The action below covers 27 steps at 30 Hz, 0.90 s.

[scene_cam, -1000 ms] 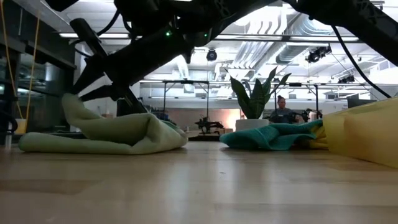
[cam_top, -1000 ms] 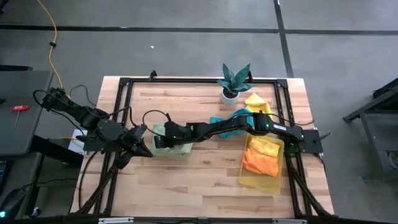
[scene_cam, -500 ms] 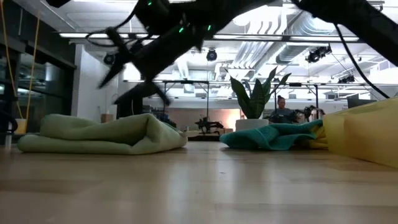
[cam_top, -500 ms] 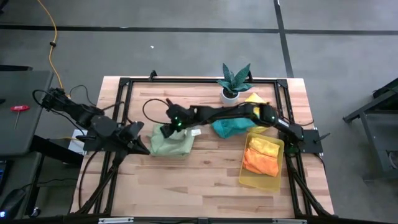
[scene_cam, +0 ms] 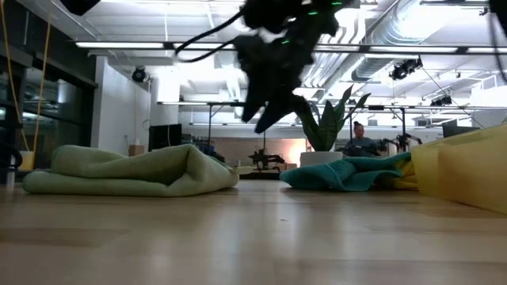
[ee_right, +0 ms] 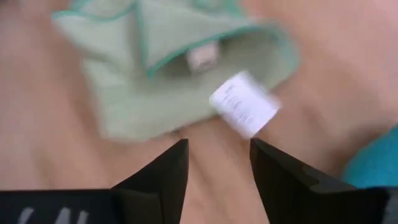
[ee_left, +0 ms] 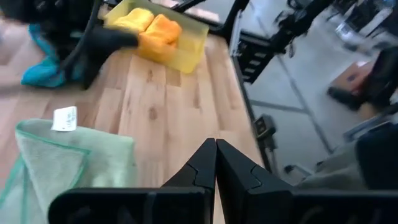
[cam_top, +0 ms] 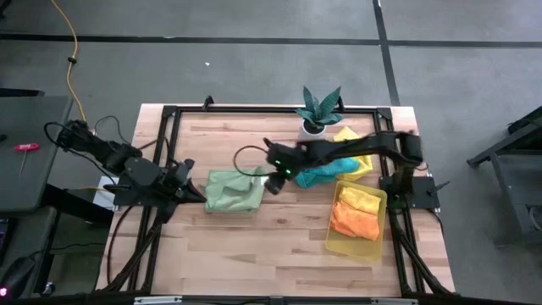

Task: Fold microfiber towels
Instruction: Fold the light green microfiber cloth

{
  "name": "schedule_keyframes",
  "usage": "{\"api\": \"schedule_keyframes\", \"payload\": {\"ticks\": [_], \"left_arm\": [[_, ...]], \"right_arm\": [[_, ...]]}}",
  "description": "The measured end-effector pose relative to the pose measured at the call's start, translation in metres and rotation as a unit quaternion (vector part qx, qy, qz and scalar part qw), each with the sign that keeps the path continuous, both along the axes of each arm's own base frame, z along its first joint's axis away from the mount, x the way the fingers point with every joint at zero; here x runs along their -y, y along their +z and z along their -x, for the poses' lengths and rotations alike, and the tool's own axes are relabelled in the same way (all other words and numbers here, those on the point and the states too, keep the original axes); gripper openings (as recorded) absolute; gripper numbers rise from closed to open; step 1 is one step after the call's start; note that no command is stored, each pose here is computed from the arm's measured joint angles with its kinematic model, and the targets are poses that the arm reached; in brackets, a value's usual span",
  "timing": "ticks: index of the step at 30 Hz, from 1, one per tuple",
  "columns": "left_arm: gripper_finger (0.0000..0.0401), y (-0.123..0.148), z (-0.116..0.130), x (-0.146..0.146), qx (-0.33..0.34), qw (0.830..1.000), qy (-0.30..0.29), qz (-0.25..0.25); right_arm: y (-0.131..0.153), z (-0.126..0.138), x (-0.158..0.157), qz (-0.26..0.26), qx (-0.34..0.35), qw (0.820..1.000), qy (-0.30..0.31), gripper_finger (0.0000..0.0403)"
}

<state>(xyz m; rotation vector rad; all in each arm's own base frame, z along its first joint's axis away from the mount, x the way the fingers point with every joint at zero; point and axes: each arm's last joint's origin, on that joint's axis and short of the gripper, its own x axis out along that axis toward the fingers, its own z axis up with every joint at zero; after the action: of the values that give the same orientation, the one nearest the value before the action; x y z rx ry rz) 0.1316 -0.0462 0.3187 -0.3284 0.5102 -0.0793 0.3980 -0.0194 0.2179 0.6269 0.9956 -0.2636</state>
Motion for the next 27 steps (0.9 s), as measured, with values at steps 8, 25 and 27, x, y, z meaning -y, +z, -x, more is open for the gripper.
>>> {"api": "schedule_keyframes", "payload": {"ticks": [8, 25, 27], "left_arm": [[0.0, -0.018, -0.032, -0.003, -0.059, 0.996, 0.002, -0.066], [0.0066, -0.068, -0.062, -0.054, -0.273, 0.942, 0.191, -0.04], [0.0088, -0.07, -0.055, -0.056, -0.289, 0.93, 0.227, -0.013]], "right_arm": [[-0.018, 0.034, -0.043, -0.069, 0.124, 0.989, -0.044, 0.0103], [-0.004, 0.037, -0.063, -0.024, 0.169, 0.983, -0.062, 0.0067], [-0.005, 0.038, -0.062, -0.022, 0.163, 0.984, -0.061, 0.0068]]}}
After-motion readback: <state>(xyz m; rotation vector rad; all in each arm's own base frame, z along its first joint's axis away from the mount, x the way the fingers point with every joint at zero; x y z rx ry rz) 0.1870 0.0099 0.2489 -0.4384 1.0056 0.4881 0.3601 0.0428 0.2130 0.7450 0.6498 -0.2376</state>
